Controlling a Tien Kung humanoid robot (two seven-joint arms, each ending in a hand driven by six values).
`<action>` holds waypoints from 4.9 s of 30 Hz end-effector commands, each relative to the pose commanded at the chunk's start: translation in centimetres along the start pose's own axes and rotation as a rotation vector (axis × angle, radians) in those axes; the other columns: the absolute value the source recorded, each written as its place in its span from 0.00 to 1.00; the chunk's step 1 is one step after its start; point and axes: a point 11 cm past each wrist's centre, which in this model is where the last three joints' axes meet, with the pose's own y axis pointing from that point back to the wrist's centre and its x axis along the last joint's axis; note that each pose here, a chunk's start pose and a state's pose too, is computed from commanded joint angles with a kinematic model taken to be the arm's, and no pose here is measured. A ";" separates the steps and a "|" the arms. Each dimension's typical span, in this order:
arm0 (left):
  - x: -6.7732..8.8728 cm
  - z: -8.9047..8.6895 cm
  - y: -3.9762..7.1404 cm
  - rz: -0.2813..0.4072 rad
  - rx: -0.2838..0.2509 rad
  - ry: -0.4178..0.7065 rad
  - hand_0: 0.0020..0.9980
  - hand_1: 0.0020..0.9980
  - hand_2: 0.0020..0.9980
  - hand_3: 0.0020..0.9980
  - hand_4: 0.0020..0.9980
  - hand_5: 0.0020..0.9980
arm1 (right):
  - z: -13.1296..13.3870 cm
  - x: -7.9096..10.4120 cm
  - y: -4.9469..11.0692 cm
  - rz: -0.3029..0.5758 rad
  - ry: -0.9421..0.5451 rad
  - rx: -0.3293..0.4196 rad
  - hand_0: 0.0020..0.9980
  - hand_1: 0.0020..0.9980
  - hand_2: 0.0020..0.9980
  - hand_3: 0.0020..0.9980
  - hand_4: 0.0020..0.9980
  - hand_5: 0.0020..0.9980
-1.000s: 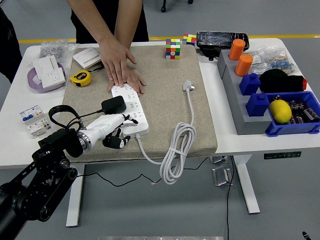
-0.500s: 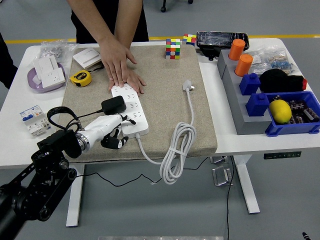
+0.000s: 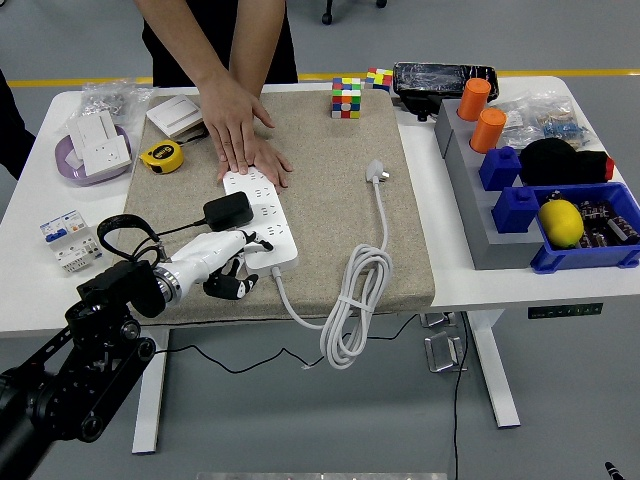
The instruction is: Pick up the plug,place it near the board,insert it into the board,press the button
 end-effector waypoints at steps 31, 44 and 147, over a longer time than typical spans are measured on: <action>8.1 2.9 1.4 0.251 -0.081 -0.007 0.22 0.08 0.19 0.68 0.56 0.00 | 0.1 0.0 0.0 0.000 0.004 -0.003 0.82 0.75 0.75 0.77 1.00 1.00; 7.8 -1.2 -0.5 0.123 -0.055 0.566 0.85 0.90 0.89 0.89 0.98 0.24 | 0.2 0.0 0.0 0.002 0.010 -0.004 0.82 0.75 0.75 0.77 1.00 1.00; 0.6 -0.1 0.1 0.048 -0.016 0.062 0.19 0.00 0.14 0.79 0.57 0.00 | 0.0 0.3 0.0 0.010 -0.002 -0.008 0.81 0.75 0.75 0.77 1.00 1.00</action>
